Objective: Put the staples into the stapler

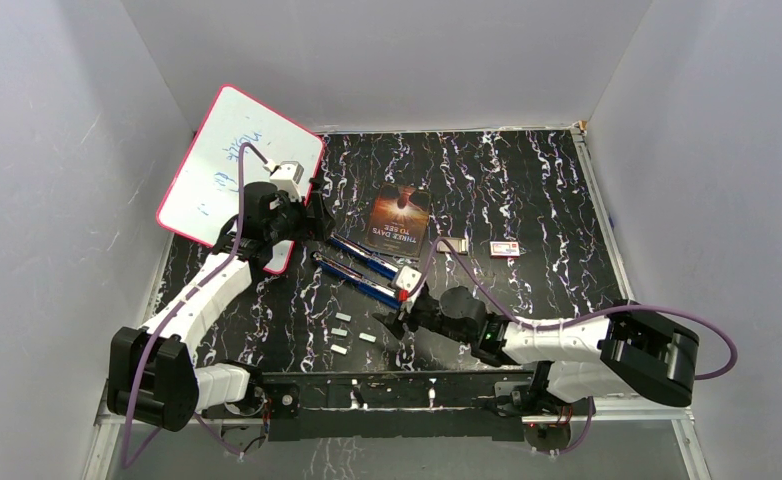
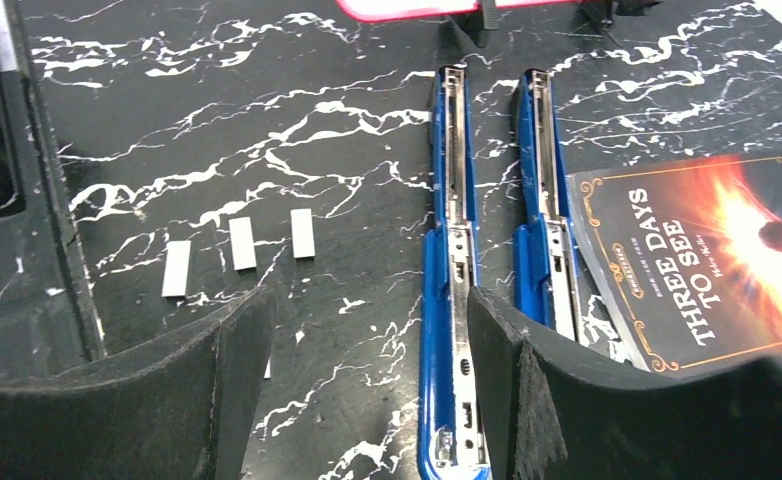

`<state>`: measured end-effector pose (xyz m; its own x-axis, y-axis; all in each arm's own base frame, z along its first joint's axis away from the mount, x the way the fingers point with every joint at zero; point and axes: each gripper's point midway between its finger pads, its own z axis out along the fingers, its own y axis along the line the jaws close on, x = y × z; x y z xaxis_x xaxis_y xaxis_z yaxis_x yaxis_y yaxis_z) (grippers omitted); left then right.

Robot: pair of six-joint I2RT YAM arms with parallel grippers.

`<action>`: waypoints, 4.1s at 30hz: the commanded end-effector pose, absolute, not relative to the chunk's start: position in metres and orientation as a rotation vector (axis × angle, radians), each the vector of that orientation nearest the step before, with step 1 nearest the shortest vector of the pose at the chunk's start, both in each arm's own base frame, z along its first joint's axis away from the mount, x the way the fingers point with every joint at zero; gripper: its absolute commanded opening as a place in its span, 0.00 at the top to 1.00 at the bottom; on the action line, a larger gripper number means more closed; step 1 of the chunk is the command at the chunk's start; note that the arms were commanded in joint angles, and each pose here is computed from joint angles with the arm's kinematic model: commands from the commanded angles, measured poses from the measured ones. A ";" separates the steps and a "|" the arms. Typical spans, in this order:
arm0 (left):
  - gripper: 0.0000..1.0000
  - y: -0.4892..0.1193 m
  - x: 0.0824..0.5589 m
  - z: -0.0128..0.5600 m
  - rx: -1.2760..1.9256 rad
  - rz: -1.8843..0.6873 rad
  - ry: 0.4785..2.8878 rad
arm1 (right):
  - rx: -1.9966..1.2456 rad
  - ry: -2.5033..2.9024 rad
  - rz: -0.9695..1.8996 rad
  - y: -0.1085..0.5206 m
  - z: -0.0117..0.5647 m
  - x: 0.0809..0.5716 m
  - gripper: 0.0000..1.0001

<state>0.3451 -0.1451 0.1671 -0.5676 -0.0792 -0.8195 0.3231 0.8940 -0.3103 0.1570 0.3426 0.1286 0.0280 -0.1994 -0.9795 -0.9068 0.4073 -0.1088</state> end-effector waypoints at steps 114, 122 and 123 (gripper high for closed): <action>0.21 -0.131 0.353 0.170 0.184 -0.429 2.134 | -1.196 1.526 0.934 0.358 0.003 0.109 0.74; 0.21 -0.130 0.353 0.171 0.183 -0.425 2.132 | -1.187 1.369 0.925 0.360 0.039 0.112 0.97; 0.21 -0.129 0.353 0.171 0.181 -0.425 2.131 | -1.178 1.345 0.917 0.362 0.048 0.114 1.00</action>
